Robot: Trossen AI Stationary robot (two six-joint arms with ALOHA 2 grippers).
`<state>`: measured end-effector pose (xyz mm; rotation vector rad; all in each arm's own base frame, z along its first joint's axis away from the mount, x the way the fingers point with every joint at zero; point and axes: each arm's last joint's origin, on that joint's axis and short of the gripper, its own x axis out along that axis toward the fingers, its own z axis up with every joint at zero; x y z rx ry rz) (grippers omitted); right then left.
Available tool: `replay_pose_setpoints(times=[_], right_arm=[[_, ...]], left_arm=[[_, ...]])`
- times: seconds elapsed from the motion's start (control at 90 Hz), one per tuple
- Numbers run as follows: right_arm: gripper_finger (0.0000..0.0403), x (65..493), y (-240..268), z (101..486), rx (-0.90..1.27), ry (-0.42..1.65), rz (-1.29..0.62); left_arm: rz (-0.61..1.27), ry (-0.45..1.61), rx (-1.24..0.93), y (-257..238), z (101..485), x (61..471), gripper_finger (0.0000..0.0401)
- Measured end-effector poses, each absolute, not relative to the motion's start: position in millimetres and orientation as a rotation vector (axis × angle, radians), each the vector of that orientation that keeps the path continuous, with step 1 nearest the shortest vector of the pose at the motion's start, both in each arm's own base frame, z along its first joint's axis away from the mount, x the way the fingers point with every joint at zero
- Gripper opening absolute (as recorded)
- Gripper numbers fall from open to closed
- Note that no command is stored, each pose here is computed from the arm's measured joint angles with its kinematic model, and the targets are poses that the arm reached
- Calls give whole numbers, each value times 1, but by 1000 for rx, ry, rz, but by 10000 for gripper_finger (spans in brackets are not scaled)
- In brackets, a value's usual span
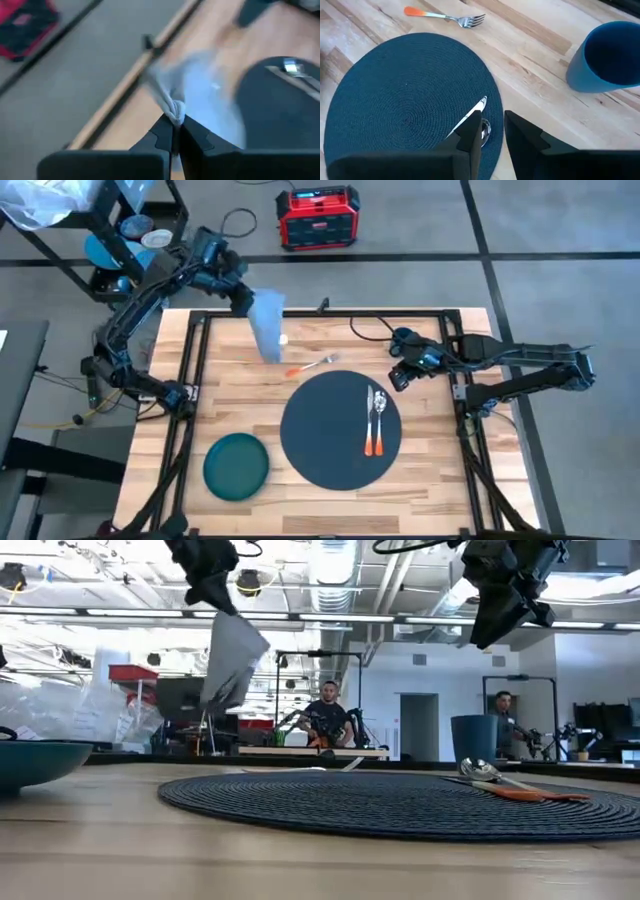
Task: Set table place
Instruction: Fold the gray table napkin
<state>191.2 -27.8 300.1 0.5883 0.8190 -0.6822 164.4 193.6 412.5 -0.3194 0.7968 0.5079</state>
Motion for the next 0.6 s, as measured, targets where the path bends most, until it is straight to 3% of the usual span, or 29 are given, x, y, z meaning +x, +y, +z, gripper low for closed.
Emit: replay_pose_setpoints(times=[0.456,0.6], right_arm=[[72,191,-28,300,586,820,-682],[72,191,-28,300,587,821,-680]], left_arm=[[283,572,-394,146,432,216,0],[308,598,-365,147,430,215,0]])
